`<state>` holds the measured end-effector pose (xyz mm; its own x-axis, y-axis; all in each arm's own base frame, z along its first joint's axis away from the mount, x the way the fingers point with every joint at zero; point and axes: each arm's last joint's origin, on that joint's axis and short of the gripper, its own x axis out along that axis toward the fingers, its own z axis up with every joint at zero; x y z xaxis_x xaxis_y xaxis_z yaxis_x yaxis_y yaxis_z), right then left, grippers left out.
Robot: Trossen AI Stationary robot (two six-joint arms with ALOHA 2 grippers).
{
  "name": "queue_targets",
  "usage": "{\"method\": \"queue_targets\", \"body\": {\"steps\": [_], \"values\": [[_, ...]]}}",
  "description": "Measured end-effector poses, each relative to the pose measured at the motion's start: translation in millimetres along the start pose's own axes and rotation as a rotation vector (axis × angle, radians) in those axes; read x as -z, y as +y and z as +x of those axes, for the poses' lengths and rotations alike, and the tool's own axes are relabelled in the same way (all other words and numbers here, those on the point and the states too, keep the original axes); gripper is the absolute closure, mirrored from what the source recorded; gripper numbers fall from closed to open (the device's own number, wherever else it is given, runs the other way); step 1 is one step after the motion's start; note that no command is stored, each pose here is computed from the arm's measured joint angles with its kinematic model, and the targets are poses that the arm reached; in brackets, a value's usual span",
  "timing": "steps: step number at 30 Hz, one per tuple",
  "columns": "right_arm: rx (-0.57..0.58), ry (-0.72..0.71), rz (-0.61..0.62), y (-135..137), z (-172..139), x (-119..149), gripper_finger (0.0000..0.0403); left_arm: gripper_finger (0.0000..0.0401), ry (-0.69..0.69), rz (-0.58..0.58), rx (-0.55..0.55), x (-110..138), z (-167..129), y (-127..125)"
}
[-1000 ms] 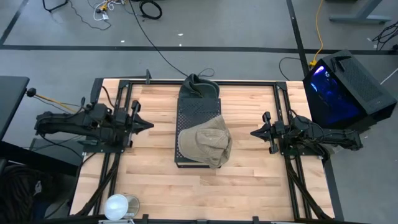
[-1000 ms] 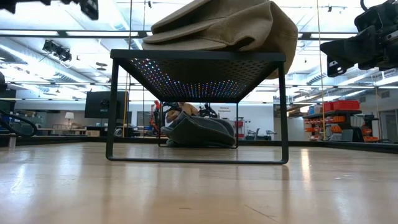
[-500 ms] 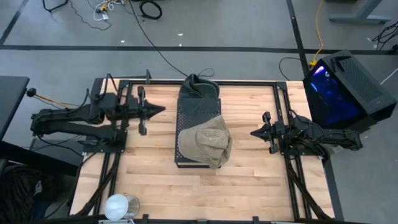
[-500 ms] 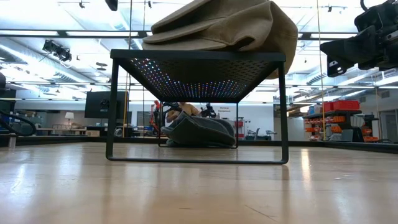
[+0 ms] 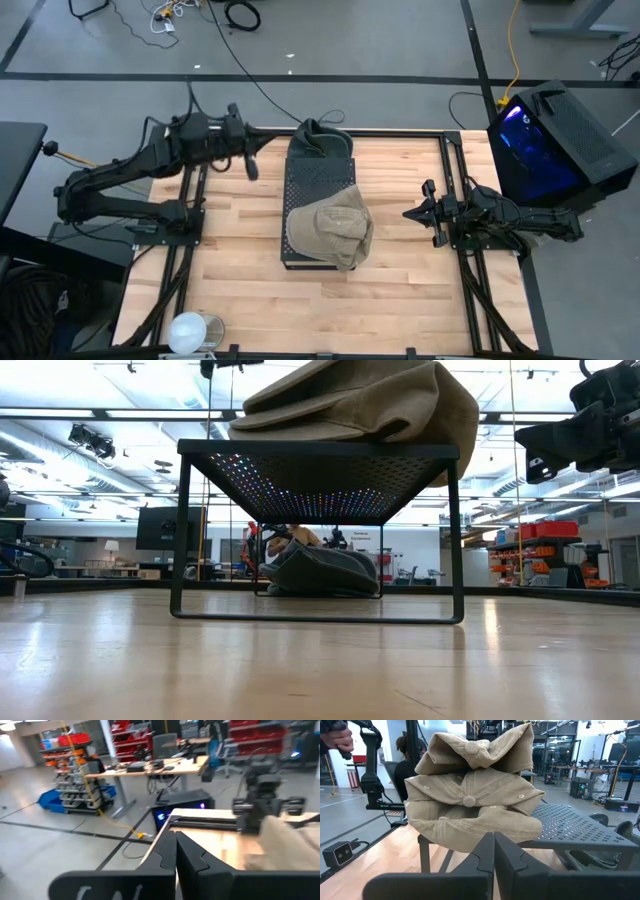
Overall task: Pick & Place hat
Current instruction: Put the bottom gray cap on the shelf
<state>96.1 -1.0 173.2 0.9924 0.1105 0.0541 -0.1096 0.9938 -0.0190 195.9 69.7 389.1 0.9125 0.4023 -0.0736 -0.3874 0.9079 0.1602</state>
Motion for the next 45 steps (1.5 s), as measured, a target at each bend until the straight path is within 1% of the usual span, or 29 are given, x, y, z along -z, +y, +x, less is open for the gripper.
{"method": "queue_targets", "body": {"steps": [3,5,11,17,20,22,25,27,30,35,40,45], "values": [[0.0,0.0,0.0,0,0,0,0.0396,0.0401,0.026,0.004,-0.04,-3,12,10],[0.0,0.0,0.0,0,0,0,0.0396,0.0401,0.051,-0.023,-0.074,0,19,18],[0.0,0.0,0.0,0,0,0,0.0396,0.0401,0.131,-0.176,-0.182,16,35,44],[0.0,0.0,0.0,0,0,0,0.0396,0.04,0.227,-0.308,-0.239,39,49,69],[0.0,0.0,0.0,0,0,0,0.0396,0.0395,0.254,-0.38,-0.279,48,55,78],[0.0,0.0,0.0,0,0,0,0.0396,0.0392,0.278,-0.42,-0.286,55,59,83],[0.0,0.0,0.0,0,0,0,0.0396,0.0392,0.319,-0.498,-0.278,65,65,87],[0.0,0.0,0.0,0,0,0,0.0396,0.0395,0.349,-0.581,-0.285,72,68,89],[0.0,0.0,0.0,0,0,0,0.0396,0.0395,0.383,-0.701,-0.322,80,70,92],[0.0,0.0,0.0,0,0,0,0.0396,0.0381,0.386,-0.824,-0.374,87,72,100],[0.0,0.0,0.0,0,0,0,0.0396,0.0368,0.42,-0.909,-0.422,93,68,105],[0.0,0.0,0.0,0,0,0,0.0396,0.0347,0.465,-0.999,-0.481,109,64,106]]}}
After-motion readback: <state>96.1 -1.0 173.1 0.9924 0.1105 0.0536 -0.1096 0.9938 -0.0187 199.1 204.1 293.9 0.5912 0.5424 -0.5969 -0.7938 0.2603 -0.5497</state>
